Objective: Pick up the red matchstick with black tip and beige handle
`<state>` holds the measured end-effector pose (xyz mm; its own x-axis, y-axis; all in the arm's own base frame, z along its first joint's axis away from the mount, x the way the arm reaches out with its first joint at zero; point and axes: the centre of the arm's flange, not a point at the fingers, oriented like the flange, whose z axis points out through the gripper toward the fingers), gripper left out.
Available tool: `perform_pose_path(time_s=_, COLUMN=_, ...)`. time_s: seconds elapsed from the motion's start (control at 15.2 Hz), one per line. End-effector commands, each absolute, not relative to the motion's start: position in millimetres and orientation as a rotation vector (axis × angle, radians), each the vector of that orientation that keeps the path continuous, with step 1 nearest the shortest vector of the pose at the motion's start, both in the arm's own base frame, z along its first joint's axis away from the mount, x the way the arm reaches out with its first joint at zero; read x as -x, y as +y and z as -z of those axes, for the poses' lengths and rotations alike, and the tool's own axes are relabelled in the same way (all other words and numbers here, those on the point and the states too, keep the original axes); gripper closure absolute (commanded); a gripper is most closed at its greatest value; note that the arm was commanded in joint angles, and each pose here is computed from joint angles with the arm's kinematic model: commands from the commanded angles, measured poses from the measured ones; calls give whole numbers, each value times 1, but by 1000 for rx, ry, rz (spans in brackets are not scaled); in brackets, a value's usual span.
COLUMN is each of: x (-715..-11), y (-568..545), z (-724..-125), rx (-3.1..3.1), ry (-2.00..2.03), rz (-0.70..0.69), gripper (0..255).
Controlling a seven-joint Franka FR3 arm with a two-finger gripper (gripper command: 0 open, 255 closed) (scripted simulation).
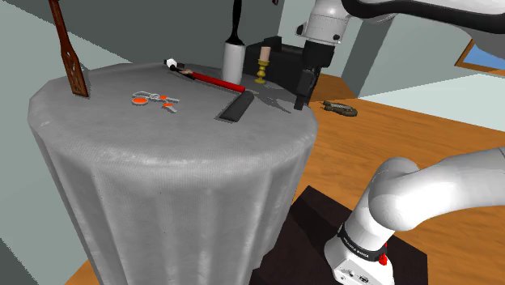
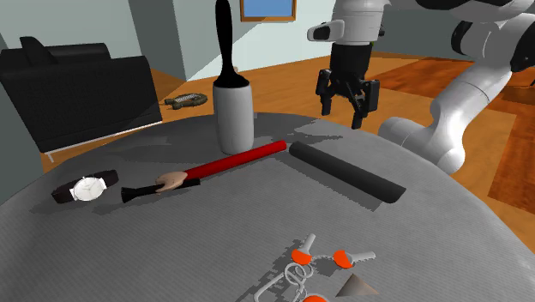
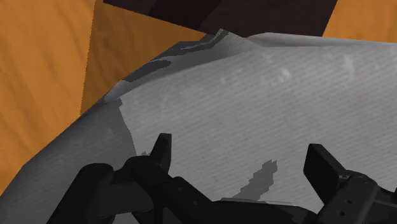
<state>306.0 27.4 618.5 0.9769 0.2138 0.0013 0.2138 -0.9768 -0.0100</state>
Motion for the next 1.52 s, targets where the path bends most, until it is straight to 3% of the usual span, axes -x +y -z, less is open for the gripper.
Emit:
perform_pose_path(time_s=0.0, x=-306, y=27, z=-619, rx=3113, ry=-337, rz=0, gripper=0)
perform_pose_path(time_s=1.45, x=-576, y=134, z=-661, rx=3190, ry=-426, rz=-4, gripper=0)
